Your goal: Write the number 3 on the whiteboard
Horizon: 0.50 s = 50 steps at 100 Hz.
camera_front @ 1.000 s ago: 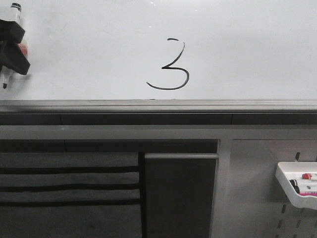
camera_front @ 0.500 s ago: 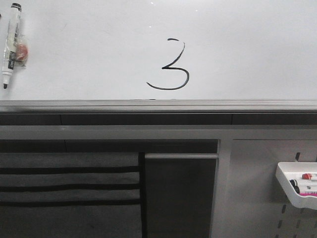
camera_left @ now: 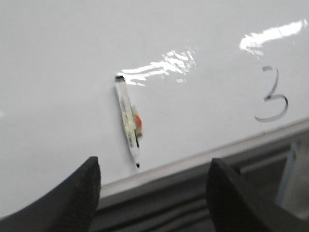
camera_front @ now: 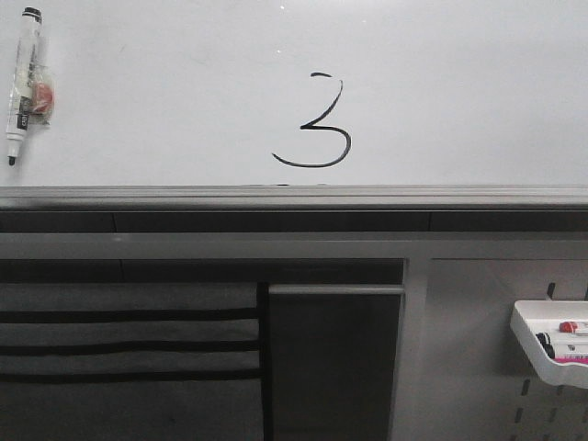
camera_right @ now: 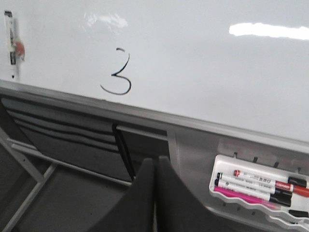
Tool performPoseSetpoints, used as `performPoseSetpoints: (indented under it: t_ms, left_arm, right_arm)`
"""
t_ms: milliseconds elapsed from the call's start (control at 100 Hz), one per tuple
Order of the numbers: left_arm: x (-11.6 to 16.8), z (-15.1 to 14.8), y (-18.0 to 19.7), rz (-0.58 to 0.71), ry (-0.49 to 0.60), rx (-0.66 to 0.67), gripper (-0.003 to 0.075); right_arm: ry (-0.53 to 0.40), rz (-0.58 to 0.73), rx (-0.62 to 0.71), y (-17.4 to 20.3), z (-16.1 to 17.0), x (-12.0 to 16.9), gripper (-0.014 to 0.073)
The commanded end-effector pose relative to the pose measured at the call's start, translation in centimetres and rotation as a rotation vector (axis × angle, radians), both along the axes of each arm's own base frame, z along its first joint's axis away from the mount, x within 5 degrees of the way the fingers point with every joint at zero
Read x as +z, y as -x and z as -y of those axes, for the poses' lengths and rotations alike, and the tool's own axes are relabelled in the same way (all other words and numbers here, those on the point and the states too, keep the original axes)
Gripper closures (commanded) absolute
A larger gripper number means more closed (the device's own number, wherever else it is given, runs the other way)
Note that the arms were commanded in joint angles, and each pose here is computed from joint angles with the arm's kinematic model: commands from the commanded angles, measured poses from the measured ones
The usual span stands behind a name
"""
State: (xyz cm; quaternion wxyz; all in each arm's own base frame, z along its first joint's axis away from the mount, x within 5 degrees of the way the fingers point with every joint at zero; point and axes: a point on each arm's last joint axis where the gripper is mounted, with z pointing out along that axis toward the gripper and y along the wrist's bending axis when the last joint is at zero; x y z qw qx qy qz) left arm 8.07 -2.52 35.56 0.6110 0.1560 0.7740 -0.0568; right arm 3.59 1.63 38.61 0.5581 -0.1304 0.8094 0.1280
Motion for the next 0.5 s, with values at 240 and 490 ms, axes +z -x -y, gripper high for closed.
performPoseSetpoints:
  t_ms: [240, 490]
  left_arm:
    - [-2.7, -1.0, 0.7, 0.192, 0.228, 0.133, 0.0289]
    - [-6.3, -0.9, 0.4, 0.101, 0.217, 0.141, 0.0289]
  right_arm:
    - [-0.032, 0.116, -0.023, 0.2, 0.3, 1.3, 0.0669]
    - [-0.032, 0.116, -0.023, 0.2, 0.3, 1.3, 0.0669]
